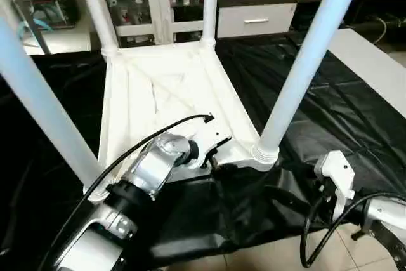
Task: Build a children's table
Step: Rotate table base
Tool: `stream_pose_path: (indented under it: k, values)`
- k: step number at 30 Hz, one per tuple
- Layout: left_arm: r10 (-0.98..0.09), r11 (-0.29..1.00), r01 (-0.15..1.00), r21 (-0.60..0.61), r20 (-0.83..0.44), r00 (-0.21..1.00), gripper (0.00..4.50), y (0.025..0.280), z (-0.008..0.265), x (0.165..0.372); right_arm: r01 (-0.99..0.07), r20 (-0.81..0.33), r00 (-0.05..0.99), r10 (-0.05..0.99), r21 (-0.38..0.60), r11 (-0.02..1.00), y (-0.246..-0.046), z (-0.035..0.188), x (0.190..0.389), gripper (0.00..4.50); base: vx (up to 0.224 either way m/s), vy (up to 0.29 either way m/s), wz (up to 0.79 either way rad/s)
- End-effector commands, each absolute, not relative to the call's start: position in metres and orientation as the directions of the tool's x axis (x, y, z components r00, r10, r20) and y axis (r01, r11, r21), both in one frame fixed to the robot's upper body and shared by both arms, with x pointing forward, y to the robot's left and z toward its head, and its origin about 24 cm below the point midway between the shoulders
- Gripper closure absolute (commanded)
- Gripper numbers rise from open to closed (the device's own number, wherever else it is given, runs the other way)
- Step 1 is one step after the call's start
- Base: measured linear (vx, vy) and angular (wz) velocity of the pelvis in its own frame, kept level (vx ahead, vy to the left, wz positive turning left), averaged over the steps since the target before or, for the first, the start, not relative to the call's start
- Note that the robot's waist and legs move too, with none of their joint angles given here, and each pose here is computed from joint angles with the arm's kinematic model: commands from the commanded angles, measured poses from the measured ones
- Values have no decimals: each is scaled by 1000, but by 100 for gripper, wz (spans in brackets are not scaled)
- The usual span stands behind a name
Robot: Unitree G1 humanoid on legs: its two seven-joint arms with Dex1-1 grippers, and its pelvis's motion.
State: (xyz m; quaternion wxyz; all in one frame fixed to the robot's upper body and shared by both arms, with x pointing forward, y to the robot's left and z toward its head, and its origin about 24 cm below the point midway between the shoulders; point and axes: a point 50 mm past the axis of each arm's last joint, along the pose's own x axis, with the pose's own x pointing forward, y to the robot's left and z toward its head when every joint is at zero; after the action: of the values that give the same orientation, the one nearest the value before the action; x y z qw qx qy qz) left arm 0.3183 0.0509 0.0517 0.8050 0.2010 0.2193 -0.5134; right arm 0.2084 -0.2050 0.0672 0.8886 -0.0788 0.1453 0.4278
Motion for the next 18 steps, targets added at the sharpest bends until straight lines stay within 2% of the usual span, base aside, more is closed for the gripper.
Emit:
stream_pose_path:
  k: [1,6,12,14,18]
  values:
    - [-736,393,914,101,-561,379,9,47,48,319,-789,-331,584,741,-18,614,-204,69,208,86,0,0,0]
    - [-770,406,909,96,-499,397,9,39,48,323,-789,-332,584,741,-16,615,-204,69,208,86,0,0,0]
    - [-790,369,927,70,-502,352,9,39,40,319,-791,-331,581,744,-14,612,-202,68,208,86,0,0,0]
    - [-818,329,941,77,-474,325,34,37,40,316,-791,-331,581,744,-15,611,-202,68,208,86,0,0,0]
    - [-838,257,957,137,-461,291,34,38,33,312,-792,-333,580,743,-18,610,-202,68,209,86,0,0,0]
